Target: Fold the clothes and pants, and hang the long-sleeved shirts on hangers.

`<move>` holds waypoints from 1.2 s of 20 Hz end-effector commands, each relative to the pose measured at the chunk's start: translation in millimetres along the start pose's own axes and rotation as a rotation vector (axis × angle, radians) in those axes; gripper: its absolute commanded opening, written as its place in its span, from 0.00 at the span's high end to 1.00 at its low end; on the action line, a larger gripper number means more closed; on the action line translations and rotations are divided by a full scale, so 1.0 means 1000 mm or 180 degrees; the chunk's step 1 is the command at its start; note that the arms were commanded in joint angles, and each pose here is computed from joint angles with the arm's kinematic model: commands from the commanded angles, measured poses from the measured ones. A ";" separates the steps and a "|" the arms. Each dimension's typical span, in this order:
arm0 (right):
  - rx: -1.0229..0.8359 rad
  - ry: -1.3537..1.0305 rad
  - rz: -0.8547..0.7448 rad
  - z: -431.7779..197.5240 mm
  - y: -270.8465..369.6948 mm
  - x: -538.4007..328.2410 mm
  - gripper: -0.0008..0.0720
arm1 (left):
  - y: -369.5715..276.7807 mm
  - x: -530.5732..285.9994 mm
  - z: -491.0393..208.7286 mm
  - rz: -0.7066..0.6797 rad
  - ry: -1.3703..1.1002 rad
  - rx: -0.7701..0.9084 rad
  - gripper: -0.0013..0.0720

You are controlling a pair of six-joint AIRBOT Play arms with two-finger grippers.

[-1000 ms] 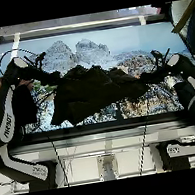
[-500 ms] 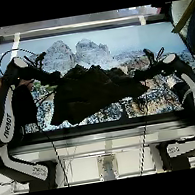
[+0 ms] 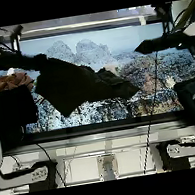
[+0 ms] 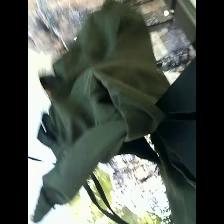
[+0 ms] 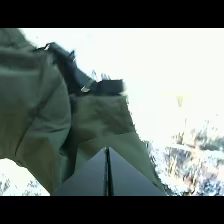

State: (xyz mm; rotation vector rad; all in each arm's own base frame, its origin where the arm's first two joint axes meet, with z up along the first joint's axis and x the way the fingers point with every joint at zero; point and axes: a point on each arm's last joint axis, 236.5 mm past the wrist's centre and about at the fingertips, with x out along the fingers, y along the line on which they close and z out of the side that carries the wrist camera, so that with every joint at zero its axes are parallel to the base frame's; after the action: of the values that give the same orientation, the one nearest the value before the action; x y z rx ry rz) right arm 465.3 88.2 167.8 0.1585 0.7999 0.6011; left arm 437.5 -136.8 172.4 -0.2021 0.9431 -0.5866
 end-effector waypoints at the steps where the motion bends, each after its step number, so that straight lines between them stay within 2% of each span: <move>1: -0.0101 0.0022 -0.0030 0.005 0.025 -0.034 0.98 | -0.030 -0.011 -0.026 -0.0078 0.0175 0.0144 0.95; 2: -0.0097 0.0188 0.0054 -0.007 0.031 -0.035 0.94 | -0.033 0.008 -0.049 -0.0142 0.0399 0.0007 0.95; 4: 0.0006 0.0429 0.0162 -0.025 0.038 -0.035 0.69 | -0.049 0.055 -0.100 -0.0323 0.0752 -0.0204 0.95; 5: 0.0006 0.0465 0.0180 -0.028 0.039 -0.036 0.65 | -0.069 0.080 -0.118 -0.0517 0.0780 -0.0359 0.95; 7: 0.0030 0.0447 0.0168 -0.027 0.039 -0.035 0.65 | -0.119 0.126 -0.141 -0.0866 0.0615 -0.0615 0.95; 9: 0.0069 0.0450 0.0166 -0.027 0.038 -0.035 0.65 | -0.157 0.158 -0.157 -0.0947 0.0479 -0.0465 0.94; 10: 0.0069 0.0466 0.0169 -0.028 0.038 -0.035 0.65 | -0.169 0.166 -0.154 -0.0951 0.0362 -0.0275 0.74; 11: 0.0078 0.0523 0.0168 -0.032 0.038 -0.036 0.65 | -0.172 0.165 -0.141 -0.0942 0.0193 -0.0079 0.21; 12: 0.0073 0.0606 0.0145 -0.038 0.037 -0.037 0.65 | -0.166 0.159 -0.120 -0.0888 0.0018 -0.0006 0.03; 14: 0.0050 0.0771 0.0035 -0.050 0.029 -0.039 0.65 | -0.131 0.134 -0.065 -0.0716 -0.0370 -0.0081 0.03; 16: 0.0049 0.0805 -0.0024 -0.053 0.024 -0.039 0.65 | -0.073 0.107 -0.028 -0.0464 -0.0667 -0.0433 0.03; 17: 0.0099 0.0803 -0.0020 -0.053 0.025 -0.039 0.63 | -0.035 0.101 -0.031 -0.0259 -0.0598 -0.0594 0.03; 18: 0.0120 0.0796 0.0009 -0.052 0.027 -0.039 0.50 | 0.000 0.097 -0.045 -0.0054 -0.0395 -0.0783 0.03; 19: 0.0125 0.0784 0.0037 -0.051 0.029 -0.039 0.47 | 0.031 0.093 -0.065 0.0123 -0.0153 -0.0974 0.03; 21: 0.0114 0.0790 0.0111 -0.050 0.039 -0.035 0.46 | 0.072 0.085 -0.095 0.0271 0.0157 -0.1336 0.03; 24: -0.0072 0.0902 0.0361 -0.054 0.084 -0.017 0.46 | 0.102 0.096 -0.116 0.0353 0.0317 -0.1589 0.03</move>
State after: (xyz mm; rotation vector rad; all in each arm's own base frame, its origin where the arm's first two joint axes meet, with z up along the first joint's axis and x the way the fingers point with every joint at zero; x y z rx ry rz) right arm 389.8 111.6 168.7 0.1145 1.0524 0.6796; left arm 434.8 -130.4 26.2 -0.5166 1.0719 -0.3436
